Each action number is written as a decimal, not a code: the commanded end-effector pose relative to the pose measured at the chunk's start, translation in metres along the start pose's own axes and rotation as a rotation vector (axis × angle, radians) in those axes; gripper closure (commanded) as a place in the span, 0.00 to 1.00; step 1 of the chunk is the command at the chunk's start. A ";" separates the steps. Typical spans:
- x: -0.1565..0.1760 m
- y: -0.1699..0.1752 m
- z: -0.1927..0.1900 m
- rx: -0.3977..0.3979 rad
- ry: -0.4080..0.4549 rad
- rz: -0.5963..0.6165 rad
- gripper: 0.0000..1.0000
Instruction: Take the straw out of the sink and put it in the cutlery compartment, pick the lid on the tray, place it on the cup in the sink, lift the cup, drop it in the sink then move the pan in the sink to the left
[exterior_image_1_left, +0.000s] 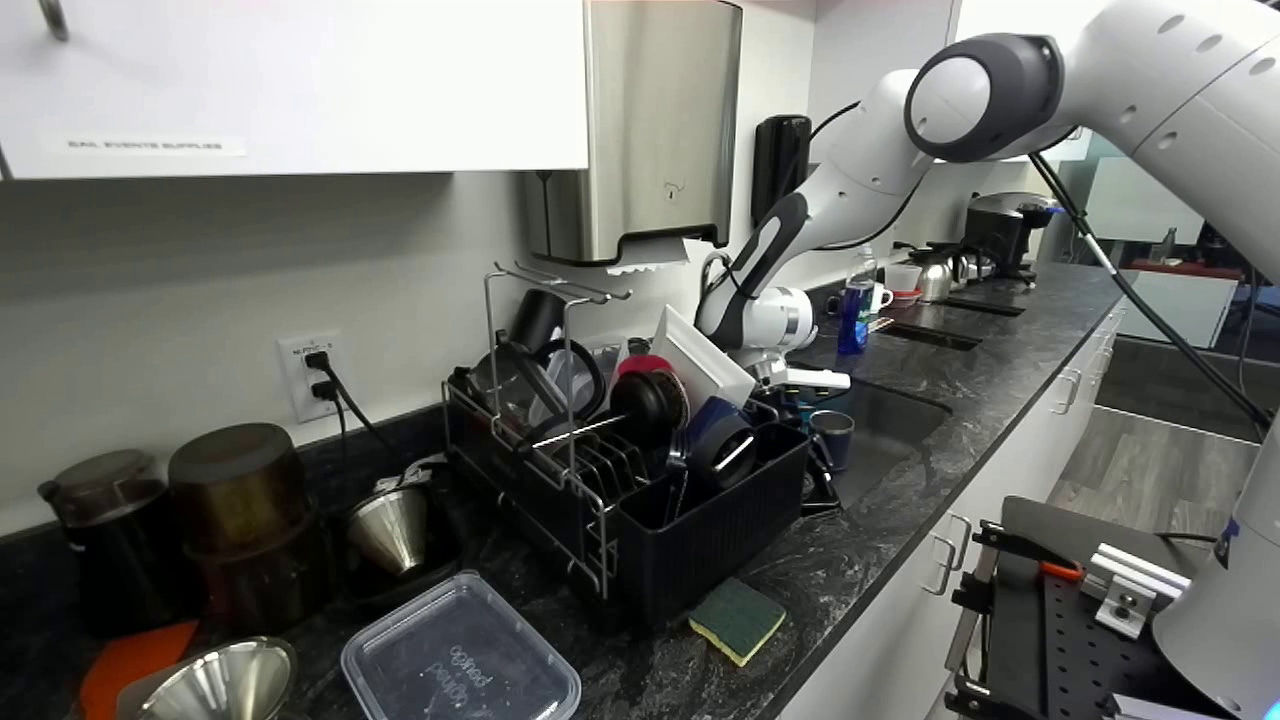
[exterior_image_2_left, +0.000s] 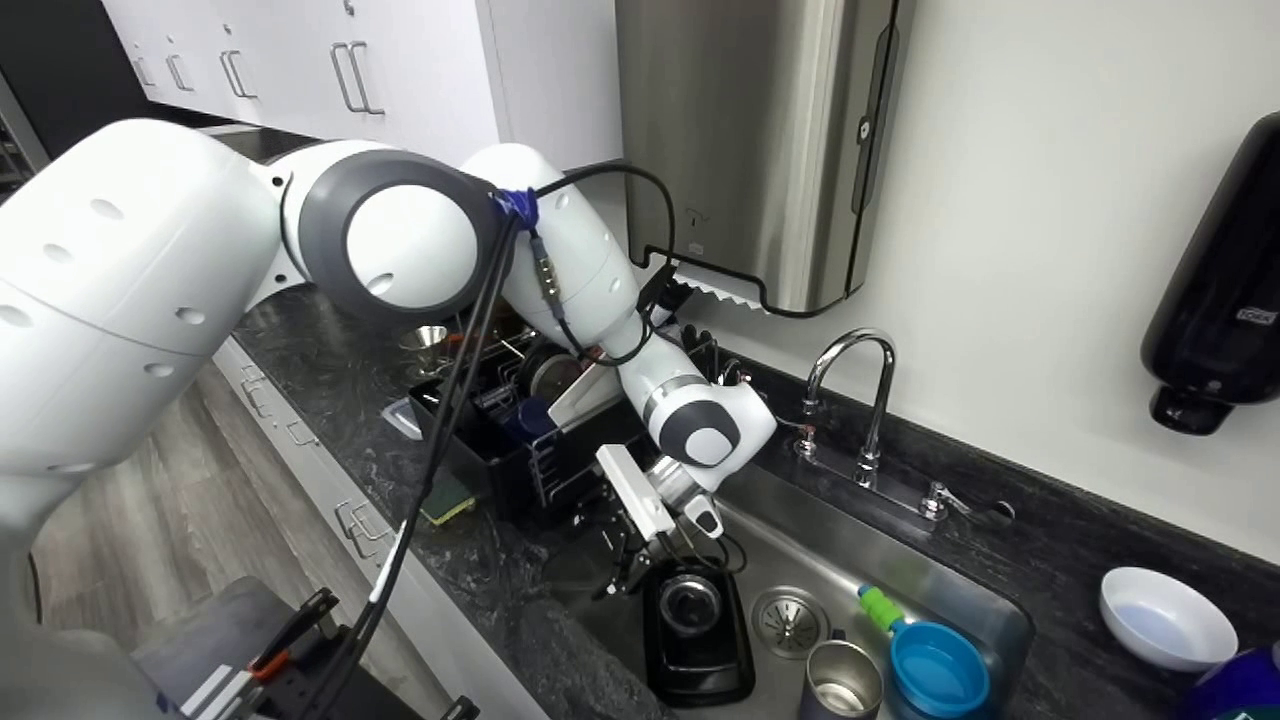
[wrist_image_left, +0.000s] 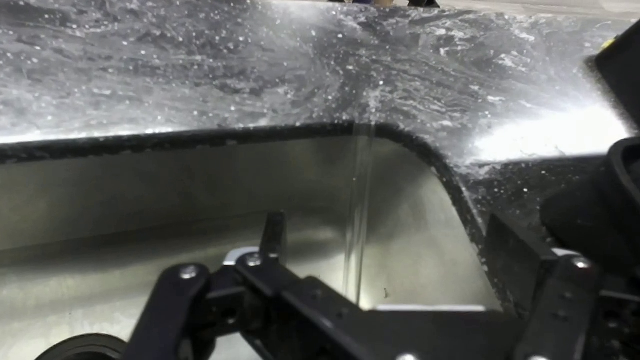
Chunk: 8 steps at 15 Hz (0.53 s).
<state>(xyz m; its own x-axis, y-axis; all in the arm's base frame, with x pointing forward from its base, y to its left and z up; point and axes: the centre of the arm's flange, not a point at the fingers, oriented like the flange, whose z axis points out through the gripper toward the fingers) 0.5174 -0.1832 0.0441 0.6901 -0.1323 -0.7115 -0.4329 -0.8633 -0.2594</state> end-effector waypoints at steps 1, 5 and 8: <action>0.006 -0.002 0.001 0.011 0.000 0.016 0.00; 0.008 0.002 0.002 0.009 0.001 0.024 0.00; 0.008 0.016 -0.002 0.028 0.003 0.040 0.00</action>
<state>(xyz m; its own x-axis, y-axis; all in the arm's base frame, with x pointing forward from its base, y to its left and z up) 0.5157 -0.1874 0.0423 0.6859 -0.1419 -0.7137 -0.4412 -0.8610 -0.2528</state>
